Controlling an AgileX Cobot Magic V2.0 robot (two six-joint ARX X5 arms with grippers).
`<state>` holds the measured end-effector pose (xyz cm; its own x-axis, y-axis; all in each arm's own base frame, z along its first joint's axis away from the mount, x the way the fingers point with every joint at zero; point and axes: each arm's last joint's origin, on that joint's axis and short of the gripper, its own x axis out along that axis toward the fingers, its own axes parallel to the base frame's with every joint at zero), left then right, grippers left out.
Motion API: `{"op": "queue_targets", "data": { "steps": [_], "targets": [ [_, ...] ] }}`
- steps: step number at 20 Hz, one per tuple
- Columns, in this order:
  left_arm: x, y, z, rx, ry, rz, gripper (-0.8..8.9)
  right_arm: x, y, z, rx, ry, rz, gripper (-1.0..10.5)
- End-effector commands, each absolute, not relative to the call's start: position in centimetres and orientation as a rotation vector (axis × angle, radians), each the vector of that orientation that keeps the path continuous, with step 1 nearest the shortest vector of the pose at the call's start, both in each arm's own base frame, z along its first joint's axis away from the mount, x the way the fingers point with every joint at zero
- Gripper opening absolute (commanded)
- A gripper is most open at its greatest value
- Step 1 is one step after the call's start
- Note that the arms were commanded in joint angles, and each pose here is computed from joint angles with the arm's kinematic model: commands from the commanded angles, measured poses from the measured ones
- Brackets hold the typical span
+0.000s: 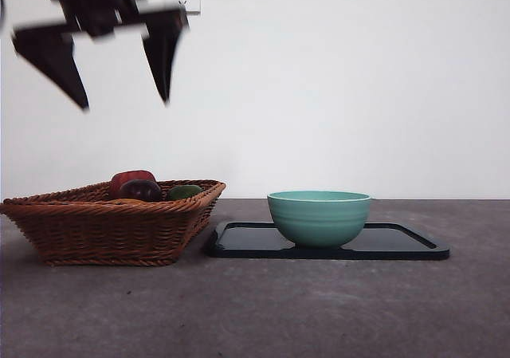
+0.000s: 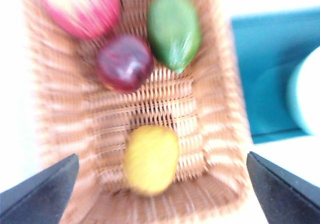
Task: Pick up the wifruite, put it on the bowl, pick up the plate, put it on desk
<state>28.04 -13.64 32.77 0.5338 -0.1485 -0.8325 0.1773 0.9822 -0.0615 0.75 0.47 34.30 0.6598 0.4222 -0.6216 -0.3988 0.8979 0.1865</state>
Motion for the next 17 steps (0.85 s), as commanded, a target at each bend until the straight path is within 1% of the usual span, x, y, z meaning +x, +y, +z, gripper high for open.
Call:
{"op": "queue_targets", "data": {
  "steps": [1, 5, 9, 12, 17],
  "targets": [
    [25.4, -12.8, 36.1, 0.027, 0.911, -0.251, 6.29, 0.7, 0.5, 34.5, 0.044, 0.71, 0.463, 5.6],
    [19.2, -10.6, 40.3, 0.032, 0.818, -0.444, 6.26, 0.7, 0.5, 34.5, 0.044, 0.71, 0.463, 5.6],
    [13.2, -8.1, 42.7, 0.078, 0.731, -0.585, 6.26, 0.7, 0.5, 34.5, 0.045, 0.709, 0.464, 5.6],
    [9.7, -6.3, 43.4, 0.092, 0.693, -0.655, 6.26, 0.7, 0.5, 34.5, 0.045, 0.709, 0.464, 5.6],
    [5.0, -3.6, 43.7, 0.085, 0.617, -0.692, 6.26, 0.7, 0.5, 34.5, 0.045, 0.709, 0.464, 5.6]
  ]
}}
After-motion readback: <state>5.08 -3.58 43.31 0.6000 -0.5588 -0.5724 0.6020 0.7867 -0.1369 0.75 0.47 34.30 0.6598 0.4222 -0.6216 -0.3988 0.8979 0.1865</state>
